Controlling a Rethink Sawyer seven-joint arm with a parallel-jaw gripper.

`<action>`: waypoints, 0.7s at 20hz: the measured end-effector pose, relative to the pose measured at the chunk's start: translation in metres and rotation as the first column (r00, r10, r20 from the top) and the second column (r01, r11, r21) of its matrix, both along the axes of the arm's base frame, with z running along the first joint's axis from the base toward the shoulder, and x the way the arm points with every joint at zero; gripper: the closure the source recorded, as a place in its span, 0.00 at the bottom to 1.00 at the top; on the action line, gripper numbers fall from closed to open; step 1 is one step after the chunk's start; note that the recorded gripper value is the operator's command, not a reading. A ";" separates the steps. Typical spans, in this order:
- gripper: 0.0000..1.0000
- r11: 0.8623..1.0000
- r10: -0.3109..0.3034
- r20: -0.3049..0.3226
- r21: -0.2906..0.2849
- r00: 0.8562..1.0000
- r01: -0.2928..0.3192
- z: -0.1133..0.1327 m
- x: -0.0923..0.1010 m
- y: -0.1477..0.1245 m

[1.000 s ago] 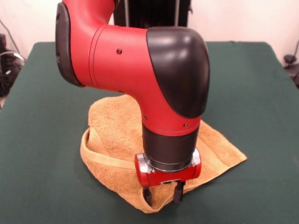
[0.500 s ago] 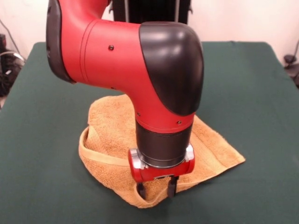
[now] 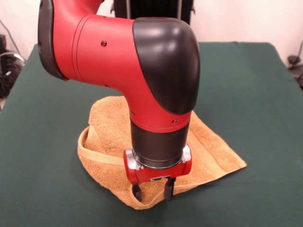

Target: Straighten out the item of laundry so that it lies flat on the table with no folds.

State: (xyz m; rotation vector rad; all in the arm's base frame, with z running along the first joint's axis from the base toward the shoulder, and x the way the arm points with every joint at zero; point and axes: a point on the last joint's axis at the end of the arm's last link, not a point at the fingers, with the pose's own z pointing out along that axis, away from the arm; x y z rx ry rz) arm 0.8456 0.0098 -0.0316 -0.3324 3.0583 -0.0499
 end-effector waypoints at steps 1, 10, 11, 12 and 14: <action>0.00 1.000 0.001 0.001 -0.001 1.000 -0.001 0.001 0.000 0.000; 0.00 0.999 0.021 0.011 -0.028 1.000 -0.021 0.007 0.003 -0.002; 0.00 0.999 0.021 0.013 -0.028 1.000 -0.021 0.009 0.004 -0.002; 0.00 0.999 0.022 0.015 -0.029 1.000 -0.021 0.010 0.005 -0.002; 0.00 0.999 0.022 0.019 -0.030 1.000 -0.022 0.013 0.006 -0.003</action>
